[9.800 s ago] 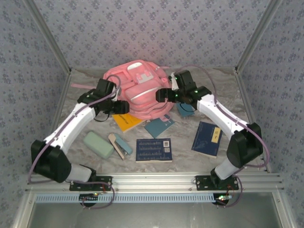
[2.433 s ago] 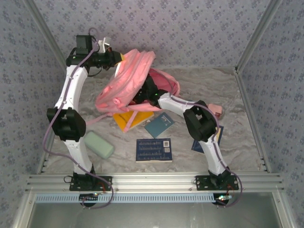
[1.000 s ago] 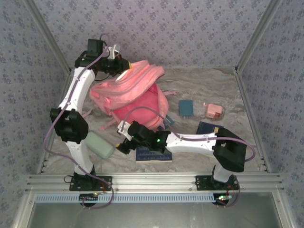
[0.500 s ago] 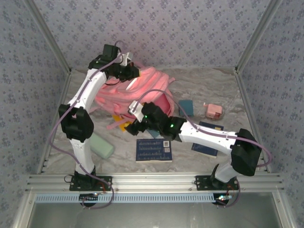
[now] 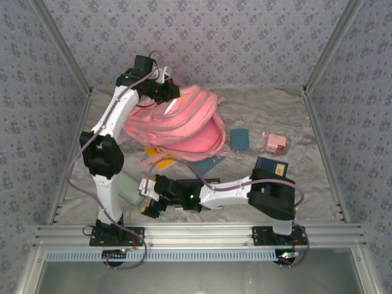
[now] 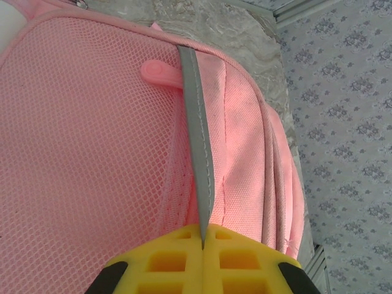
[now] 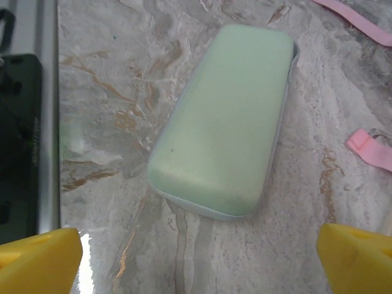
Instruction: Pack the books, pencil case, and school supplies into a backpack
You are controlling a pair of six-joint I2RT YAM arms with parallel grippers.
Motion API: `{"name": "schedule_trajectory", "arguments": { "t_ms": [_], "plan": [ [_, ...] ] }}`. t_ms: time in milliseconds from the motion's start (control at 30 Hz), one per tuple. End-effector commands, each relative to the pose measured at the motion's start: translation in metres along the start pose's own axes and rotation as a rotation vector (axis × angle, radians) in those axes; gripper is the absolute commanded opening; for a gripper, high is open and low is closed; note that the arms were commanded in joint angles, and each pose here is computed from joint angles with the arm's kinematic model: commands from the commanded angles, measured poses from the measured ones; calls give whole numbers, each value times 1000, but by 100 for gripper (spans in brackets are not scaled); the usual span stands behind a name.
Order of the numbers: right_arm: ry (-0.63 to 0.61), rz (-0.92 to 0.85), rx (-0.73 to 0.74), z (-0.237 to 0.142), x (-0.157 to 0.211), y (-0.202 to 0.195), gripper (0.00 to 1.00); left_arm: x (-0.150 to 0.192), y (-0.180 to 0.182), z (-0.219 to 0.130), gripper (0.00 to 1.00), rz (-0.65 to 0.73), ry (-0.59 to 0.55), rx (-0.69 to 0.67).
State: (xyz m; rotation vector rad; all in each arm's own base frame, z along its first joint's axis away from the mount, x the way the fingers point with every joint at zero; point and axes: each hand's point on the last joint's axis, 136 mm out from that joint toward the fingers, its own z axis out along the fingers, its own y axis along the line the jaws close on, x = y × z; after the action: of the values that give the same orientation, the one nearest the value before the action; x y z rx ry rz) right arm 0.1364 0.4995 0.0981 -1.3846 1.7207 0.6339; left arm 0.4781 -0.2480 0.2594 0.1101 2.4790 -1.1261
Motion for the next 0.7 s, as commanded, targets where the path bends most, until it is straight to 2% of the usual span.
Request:
{"name": "schedule_trajectory", "arguments": {
  "t_ms": [0, 267, 667],
  "plan": [
    [-130, -11, 99, 7, -22, -15, 100, -7, -6, -9, 0, 23, -19, 25],
    [-86, 2, 32, 25, 13, -2, 100, -10, -3, -17, 0, -5, -29, 49],
    [-15, 61, 32, 54, 28, 0, 100, -14, 0, -24, 0, -32, -44, 78]
  ]
}}
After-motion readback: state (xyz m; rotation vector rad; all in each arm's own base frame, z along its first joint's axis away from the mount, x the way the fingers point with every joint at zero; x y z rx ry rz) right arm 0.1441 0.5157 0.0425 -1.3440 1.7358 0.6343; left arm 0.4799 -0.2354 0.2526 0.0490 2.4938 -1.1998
